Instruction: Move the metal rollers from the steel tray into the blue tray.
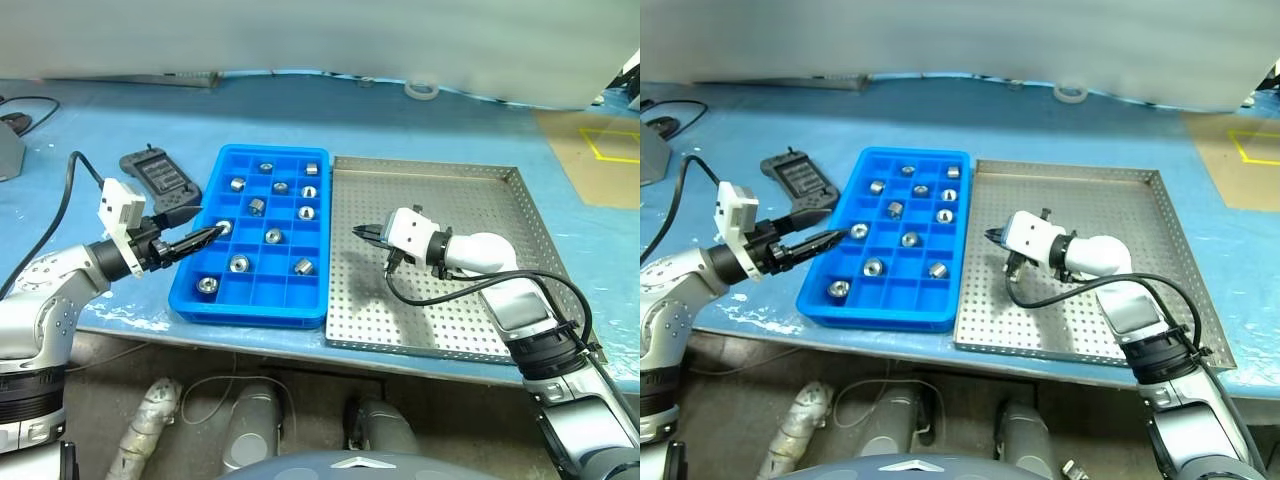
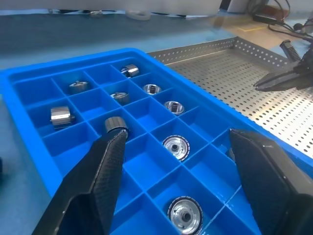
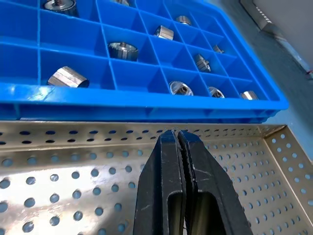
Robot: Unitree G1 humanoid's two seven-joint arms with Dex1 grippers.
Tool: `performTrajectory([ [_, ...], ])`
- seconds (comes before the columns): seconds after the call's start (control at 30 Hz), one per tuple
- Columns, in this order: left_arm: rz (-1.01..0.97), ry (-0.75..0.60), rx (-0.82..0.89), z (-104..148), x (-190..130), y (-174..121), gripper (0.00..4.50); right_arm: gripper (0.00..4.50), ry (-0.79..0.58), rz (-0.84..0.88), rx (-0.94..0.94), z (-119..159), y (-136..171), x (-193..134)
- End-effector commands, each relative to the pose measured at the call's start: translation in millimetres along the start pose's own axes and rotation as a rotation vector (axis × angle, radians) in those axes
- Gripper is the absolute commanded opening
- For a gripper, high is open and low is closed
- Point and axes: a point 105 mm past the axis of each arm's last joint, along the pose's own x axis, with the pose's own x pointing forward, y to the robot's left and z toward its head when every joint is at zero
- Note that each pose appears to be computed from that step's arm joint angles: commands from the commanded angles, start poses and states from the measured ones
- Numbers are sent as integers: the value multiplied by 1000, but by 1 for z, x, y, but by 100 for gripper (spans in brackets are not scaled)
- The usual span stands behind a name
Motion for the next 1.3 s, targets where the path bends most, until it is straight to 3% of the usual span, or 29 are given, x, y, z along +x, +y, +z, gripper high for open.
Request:
performTrajectory([
  [0.03, 36, -20, 84, 17, -9, 7, 352, 0, -44, -4, -30, 12, -4, 3],
  [0.57, -6, -12, 71, 12, 9, -2, 352, 0, -36, -16, -17, 8, 0, 5],
  [0.87, -123, 1, 52, 10, 28, -17, 352, 0, -41, -72, 13, 14, 0, -1],
  [1.3, -234, 9, 47, 4, 51, -20, 352, 0, 51, -147, 54, 0, 6, -21],
])
